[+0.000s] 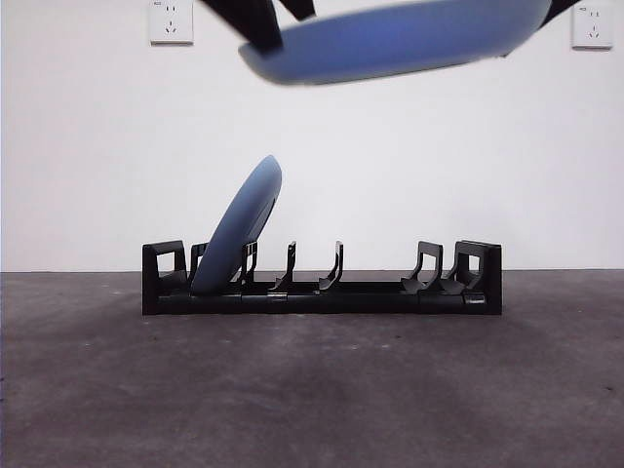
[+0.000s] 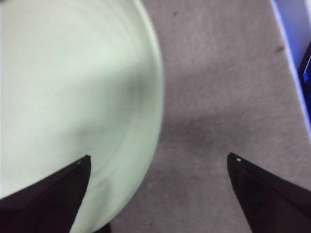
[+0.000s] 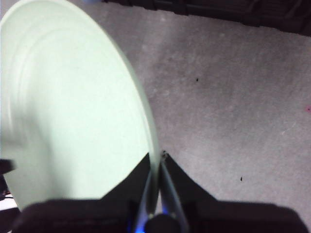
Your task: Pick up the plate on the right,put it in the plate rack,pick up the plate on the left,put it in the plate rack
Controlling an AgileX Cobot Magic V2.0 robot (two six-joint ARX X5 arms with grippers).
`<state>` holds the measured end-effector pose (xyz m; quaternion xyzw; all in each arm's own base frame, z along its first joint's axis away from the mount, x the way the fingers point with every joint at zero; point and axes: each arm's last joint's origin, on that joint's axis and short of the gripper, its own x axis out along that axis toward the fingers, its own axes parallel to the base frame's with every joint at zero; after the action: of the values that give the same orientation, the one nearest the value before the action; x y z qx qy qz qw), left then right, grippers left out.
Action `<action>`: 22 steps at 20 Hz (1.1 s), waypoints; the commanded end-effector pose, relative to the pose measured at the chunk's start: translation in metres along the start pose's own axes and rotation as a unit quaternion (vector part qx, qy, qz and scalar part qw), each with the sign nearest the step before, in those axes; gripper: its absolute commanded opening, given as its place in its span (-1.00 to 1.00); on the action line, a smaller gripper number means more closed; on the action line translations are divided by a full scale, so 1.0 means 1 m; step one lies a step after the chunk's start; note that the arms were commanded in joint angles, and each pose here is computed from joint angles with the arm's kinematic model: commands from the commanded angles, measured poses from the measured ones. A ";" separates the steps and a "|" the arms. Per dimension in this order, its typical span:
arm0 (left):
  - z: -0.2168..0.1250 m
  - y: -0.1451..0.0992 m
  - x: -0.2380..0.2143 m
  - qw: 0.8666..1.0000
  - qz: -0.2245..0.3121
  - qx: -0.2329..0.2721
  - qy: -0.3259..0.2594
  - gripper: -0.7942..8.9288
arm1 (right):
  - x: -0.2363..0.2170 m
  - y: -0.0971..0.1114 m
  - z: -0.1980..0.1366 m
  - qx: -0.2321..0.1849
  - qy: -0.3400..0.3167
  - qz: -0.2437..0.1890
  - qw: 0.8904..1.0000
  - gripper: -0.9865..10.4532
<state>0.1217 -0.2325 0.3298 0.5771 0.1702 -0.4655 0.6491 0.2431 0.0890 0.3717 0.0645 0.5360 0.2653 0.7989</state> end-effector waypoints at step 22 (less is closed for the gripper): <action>0.009 -0.001 0.013 1.000 0.011 -0.004 0.004 -0.85 | -0.009 0.004 -0.001 -0.008 0.001 0.010 1.000 -0.86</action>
<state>0.1234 -0.2457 0.3258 0.5881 0.1527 -0.4533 0.6522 0.2397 0.0857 0.3766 0.0596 0.5443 0.2596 0.7955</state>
